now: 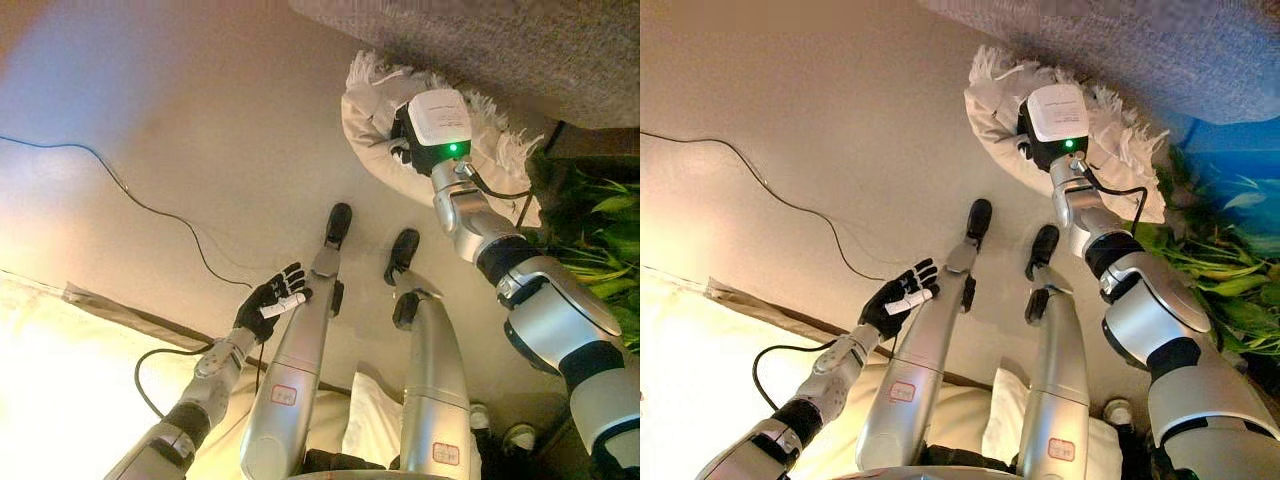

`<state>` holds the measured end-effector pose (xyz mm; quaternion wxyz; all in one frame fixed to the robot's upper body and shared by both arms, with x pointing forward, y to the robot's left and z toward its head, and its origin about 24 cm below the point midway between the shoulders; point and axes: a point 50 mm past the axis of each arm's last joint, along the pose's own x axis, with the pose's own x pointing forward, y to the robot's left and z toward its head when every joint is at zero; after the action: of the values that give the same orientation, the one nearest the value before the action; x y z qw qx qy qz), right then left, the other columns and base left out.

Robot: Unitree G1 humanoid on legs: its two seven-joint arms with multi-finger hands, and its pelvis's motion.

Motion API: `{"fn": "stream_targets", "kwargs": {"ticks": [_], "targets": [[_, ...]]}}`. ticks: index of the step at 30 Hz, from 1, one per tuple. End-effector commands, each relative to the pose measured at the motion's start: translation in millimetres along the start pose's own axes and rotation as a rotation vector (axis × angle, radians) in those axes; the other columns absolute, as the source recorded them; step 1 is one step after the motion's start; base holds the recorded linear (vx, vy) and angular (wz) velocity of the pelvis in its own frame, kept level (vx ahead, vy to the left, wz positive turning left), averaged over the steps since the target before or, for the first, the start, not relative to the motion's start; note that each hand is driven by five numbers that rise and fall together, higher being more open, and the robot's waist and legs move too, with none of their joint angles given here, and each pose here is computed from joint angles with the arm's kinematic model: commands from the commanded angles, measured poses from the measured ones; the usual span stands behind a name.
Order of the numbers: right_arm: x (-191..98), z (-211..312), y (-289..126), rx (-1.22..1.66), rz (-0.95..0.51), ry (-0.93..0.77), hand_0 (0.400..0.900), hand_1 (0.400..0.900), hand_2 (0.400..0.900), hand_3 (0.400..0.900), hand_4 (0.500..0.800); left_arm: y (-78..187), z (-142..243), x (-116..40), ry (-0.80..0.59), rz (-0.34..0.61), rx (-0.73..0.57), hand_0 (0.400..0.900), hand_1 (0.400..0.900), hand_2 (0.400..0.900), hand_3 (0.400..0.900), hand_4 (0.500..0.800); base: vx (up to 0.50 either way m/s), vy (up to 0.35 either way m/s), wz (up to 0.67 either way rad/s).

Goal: Pick up the pillow and put it on the sofa.

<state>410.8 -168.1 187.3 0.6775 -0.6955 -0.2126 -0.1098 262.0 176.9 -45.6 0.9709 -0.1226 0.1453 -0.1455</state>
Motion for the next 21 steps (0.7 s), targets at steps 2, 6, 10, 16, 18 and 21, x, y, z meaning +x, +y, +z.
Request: {"fn": "stream_targets", "kwargs": {"ticks": [2, 6, 10, 16, 18, 21], "targets": [[3, -10, -21, 0.050, -0.085, -0.050, 0.400, 0.400, 0.400, 0.400, 0.500, -13, -39, -23.4, 0.109, -0.029, -0.025, 0.900, 0.900, 0.900, 0.900, 0.800, -0.042, -0.048, -0.09], [-9, -1, -14, 0.110, -0.096, -0.096, 0.400, 0.400, 0.400, 0.400, 0.500, -8, -43, -25.2, 0.139, -0.011, -0.010, 0.900, 0.900, 0.900, 0.900, 0.800, -0.065, -0.064, -0.12], [-20, 9, -11, 0.169, -0.112, -0.134, 0.400, 0.400, 0.400, 0.400, 0.500, -3, -46, -24.0, 0.183, 0.015, 0.011, 0.900, 0.900, 0.900, 0.900, 0.800, -0.059, -0.077, -0.10], [-40, 17, -4, 0.236, -0.068, -0.146, 0.400, 0.400, 0.400, 0.400, 0.500, 12, -62, -34.7, 0.328, 0.068, 0.032, 0.900, 0.900, 0.900, 0.900, 0.800, 0.034, -0.088, -0.03], [-49, 18, -1, 0.253, -0.046, -0.155, 0.400, 0.400, 0.400, 0.400, 0.500, 17, -70, -42.1, 0.376, 0.093, 0.023, 0.900, 0.900, 0.900, 0.900, 0.800, 0.106, -0.051, -0.05], [-64, 17, -2, 0.282, -0.018, -0.169, 0.400, 0.400, 0.400, 0.400, 0.500, 21, -84, -56.2, 0.446, 0.133, -0.004, 0.900, 0.900, 0.900, 0.900, 0.800, 0.145, -0.040, -0.06]]}}
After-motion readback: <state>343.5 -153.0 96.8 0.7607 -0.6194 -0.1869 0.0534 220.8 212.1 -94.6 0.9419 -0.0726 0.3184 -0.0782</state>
